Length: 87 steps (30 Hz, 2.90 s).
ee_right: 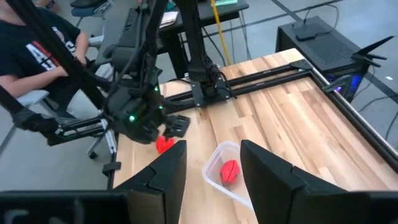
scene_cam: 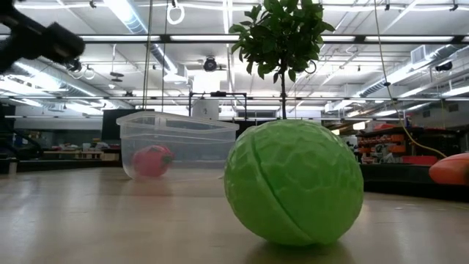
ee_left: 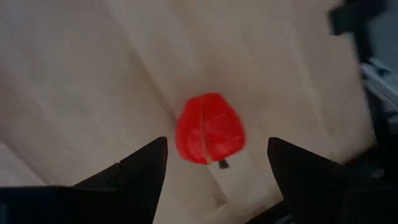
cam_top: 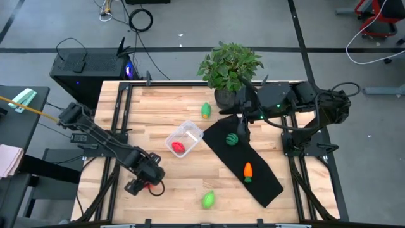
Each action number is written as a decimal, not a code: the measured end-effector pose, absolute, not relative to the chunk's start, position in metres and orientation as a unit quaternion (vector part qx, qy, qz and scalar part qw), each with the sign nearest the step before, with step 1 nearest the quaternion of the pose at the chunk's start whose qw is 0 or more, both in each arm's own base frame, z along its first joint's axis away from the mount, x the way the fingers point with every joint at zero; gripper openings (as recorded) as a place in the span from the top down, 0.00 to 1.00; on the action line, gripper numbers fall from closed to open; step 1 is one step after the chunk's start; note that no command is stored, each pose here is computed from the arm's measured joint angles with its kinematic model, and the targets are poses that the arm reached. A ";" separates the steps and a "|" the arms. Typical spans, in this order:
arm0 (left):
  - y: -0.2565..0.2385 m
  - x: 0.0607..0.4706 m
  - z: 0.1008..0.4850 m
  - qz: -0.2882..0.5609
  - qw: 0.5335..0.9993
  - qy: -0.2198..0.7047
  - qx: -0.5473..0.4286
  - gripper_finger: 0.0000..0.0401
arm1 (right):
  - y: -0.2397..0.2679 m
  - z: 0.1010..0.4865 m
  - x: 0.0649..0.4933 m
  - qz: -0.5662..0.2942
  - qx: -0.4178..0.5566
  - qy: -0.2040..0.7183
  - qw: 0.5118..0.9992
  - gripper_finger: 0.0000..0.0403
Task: Pick and placing Produce into tupperware
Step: Put the red apple into the transparent bin
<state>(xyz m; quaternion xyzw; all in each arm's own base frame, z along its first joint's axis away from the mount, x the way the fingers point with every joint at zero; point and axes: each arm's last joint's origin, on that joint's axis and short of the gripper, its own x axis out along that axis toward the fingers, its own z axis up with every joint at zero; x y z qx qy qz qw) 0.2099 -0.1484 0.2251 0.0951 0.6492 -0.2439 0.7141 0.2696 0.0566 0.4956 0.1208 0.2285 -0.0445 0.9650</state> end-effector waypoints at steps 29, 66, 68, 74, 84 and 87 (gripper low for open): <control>-0.157 0.221 0.202 -0.168 0.696 0.698 0.014 0.29 | 0.079 0.496 0.264 -0.001 0.108 0.234 0.966 0.60; -0.148 0.215 0.182 -0.127 0.683 0.719 -0.042 0.29 | 0.079 0.496 0.264 0.007 0.105 0.235 0.966 0.60; -0.147 0.213 0.178 -0.125 0.680 0.722 -0.040 0.29 | 0.079 0.496 0.264 0.007 0.105 0.235 0.966 0.60; -0.147 0.212 0.170 -0.129 0.689 0.712 -0.054 0.29 | 0.079 0.496 0.264 0.007 0.105 0.235 0.966 0.60; -0.147 0.213 0.167 -0.134 0.696 0.703 -0.053 0.29 | 0.079 0.496 0.264 0.007 0.105 0.235 0.966 0.60; -0.148 0.214 0.167 -0.136 0.697 0.702 -0.051 0.29 | 0.079 0.496 0.264 0.007 0.105 0.235 0.966 0.60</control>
